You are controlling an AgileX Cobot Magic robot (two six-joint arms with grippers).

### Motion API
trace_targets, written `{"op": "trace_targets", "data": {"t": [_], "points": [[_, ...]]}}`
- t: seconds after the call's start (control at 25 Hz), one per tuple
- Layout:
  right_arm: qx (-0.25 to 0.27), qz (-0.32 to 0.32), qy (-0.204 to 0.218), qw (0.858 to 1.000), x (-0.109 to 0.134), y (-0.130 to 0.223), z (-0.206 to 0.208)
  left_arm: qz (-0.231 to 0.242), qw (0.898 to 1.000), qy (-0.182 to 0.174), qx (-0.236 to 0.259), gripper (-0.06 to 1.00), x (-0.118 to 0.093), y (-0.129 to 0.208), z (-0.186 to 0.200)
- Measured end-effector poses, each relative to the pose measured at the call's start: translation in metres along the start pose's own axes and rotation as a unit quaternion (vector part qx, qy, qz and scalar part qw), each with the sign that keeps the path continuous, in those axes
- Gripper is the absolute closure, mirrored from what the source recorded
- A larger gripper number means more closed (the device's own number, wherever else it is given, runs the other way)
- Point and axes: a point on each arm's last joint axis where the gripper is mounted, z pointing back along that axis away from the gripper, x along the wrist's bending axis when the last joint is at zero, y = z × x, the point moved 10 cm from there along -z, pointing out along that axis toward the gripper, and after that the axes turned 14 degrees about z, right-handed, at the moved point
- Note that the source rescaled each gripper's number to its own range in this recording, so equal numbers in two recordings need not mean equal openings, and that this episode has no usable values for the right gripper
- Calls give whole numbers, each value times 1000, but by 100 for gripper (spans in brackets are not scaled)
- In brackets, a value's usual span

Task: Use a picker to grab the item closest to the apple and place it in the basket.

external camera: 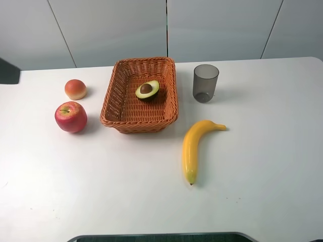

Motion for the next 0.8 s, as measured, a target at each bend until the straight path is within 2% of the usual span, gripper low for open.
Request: {"op": "trace_targets", "data": {"t": [0.2,0.36,0.52,0.68,0.8], "points": [[0,0,0,1000,0,0,0,24,999,-20,-20,-6,27,25,33],[0,1,0,1000,0,0,0,29,999,-20,-34,-6,39,49,52],[0,1,0,1000,0,0,0,37,997,-4,-61,-6,47,74,76],[0,1,0,1000,0,0,0,40,990,26,-132,-6,53,91,100],[0,1,0,1000,0,0,0,18,987,39,-158,-6,54,101,106]]}}
